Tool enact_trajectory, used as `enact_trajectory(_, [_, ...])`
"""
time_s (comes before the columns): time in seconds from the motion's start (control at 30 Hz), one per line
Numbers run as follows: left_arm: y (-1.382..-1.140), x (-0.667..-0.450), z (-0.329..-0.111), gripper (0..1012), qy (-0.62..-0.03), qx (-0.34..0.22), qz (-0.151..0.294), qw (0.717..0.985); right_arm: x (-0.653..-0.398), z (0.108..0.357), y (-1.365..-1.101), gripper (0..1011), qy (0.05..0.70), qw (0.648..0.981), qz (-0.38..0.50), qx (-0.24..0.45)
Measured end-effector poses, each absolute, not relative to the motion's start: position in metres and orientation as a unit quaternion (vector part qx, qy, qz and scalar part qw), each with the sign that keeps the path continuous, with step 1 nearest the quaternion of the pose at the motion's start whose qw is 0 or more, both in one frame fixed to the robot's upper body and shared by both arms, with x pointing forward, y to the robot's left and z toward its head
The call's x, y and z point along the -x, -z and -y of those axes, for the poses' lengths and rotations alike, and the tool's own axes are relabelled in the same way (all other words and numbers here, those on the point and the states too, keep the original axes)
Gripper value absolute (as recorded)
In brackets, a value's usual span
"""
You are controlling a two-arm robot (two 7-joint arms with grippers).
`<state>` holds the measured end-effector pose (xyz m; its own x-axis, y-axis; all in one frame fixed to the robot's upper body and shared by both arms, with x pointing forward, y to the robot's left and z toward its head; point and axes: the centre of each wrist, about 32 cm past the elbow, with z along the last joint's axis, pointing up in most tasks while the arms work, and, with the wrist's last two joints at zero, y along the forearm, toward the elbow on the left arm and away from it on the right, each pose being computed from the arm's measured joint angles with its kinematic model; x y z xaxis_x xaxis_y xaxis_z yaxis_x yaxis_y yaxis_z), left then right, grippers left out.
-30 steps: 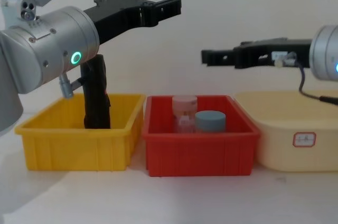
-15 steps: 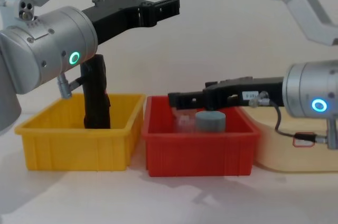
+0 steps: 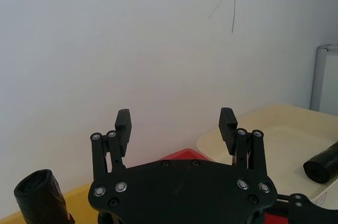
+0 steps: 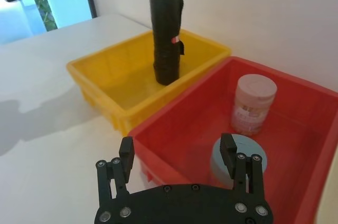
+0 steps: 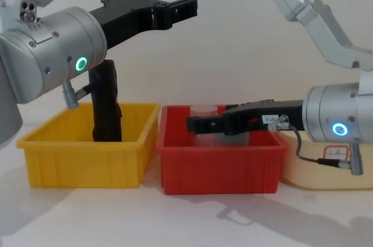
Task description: Pick up the garbage bag with the one hand and transfer it to the other hand.
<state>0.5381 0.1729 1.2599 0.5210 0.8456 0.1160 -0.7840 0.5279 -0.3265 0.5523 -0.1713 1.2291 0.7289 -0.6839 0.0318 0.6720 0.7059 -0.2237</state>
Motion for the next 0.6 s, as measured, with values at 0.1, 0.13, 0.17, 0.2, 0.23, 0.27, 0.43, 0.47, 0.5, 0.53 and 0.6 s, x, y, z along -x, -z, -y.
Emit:
enact_trajectory(0.1, [-1.26,-0.538,-0.173,1001,-0.471,0.117,0.131,0.864,-0.557,0.172,-1.228,1000,0.372,0.921,-0.027,0.112])
enact_trajectory(0.13, [-1.26,-0.538,-0.173,1001,-0.471,0.117,0.131,0.864,-0.559,0.173,-1.228,1000,0.375,0.92,-0.027,0.112])
enact_trajectory(0.17, [-1.26,-0.538,-0.173,1001,-0.471,0.117,0.131,0.864,-0.562,0.174,-1.227,1000,0.379,0.918,-0.027,0.112])
enact_trajectory(0.2, [-1.26,-0.538,-0.173,1001,-0.471,0.117,0.131,0.864,-0.562,0.174,-1.227,1000,0.379,0.918,-0.027,0.112])
enact_trajectory(0.23, [-1.26,-0.538,-0.173,1001,-0.471,0.117,0.131,0.864,-0.564,0.176,-1.227,1000,0.382,0.917,-0.026,0.112])
enact_trajectory(0.27, [-1.26,-0.538,-0.173,1001,-0.471,0.117,0.131,0.864,-0.565,0.176,-1.228,1000,0.383,0.917,-0.026,0.111])
enact_trajectory(0.43, [-1.26,-0.538,-0.173,1001,-0.471,0.117,0.131,0.864,-0.573,0.181,-1.228,1000,0.393,0.912,-0.023,0.111])
enact_trajectory(0.47, [-1.26,-0.538,-0.173,1001,-0.471,0.117,0.131,0.864,-0.574,0.181,-1.229,1000,0.394,0.912,-0.023,0.111])
enact_trajectory(0.5, [-1.26,-0.538,-0.173,1001,-0.471,0.118,0.131,0.864,-0.576,0.183,-1.229,1000,0.397,0.911,-0.022,0.112])
enact_trajectory(0.53, [-1.26,-0.538,-0.173,1001,-0.471,0.118,0.131,0.864,-0.576,0.183,-1.229,1000,0.398,0.91,-0.022,0.112])
enact_trajectory(0.6, [-1.26,-0.538,-0.173,1001,-0.471,0.118,0.131,0.864,-0.578,0.185,-1.228,1000,0.399,0.909,-0.023,0.113])
